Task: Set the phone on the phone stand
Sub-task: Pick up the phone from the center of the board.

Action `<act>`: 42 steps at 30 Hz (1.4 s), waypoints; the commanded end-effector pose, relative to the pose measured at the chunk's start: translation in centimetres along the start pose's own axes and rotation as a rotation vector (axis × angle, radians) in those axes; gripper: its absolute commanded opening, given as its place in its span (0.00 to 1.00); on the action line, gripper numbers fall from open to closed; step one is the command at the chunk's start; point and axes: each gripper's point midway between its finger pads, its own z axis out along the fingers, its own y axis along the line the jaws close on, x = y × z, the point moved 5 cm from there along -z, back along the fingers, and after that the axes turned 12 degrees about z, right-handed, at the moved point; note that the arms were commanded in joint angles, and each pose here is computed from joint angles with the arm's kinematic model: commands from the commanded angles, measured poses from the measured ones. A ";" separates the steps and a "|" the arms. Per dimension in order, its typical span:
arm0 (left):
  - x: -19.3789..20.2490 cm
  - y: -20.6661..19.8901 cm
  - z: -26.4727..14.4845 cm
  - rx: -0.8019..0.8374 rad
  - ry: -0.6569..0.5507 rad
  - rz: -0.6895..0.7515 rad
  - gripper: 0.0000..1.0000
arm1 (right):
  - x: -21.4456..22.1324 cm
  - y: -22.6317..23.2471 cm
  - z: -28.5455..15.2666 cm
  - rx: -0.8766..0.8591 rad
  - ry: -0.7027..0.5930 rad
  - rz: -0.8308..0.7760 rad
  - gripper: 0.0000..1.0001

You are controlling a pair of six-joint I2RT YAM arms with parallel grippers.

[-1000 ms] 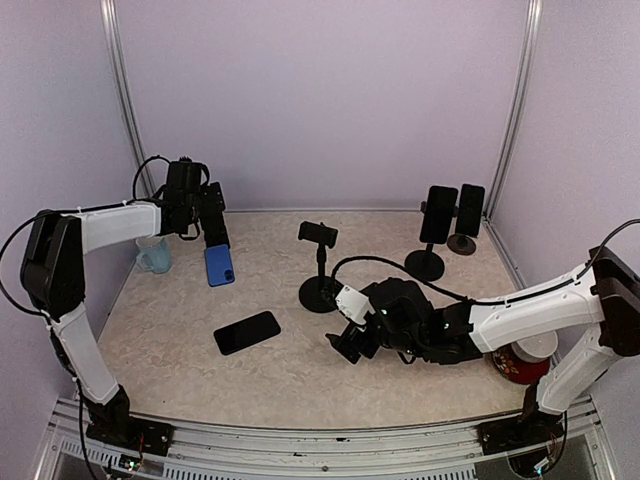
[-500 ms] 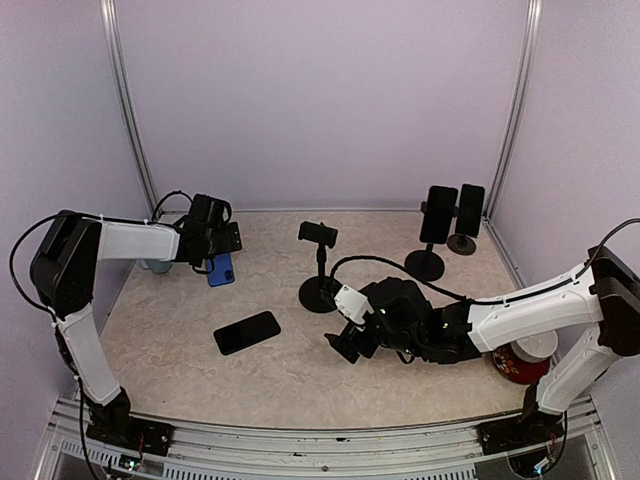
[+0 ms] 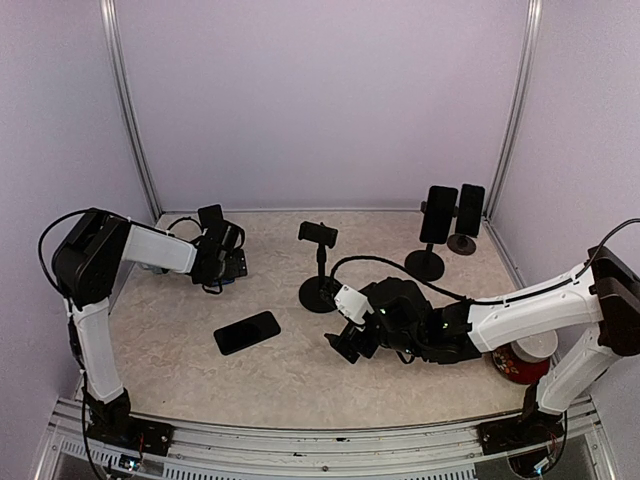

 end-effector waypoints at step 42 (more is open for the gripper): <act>4.8 -0.2 1.7 -0.131 0.051 0.036 0.37 | -0.1 -0.2 -0.1 -0.014 -0.012 0.015 1.00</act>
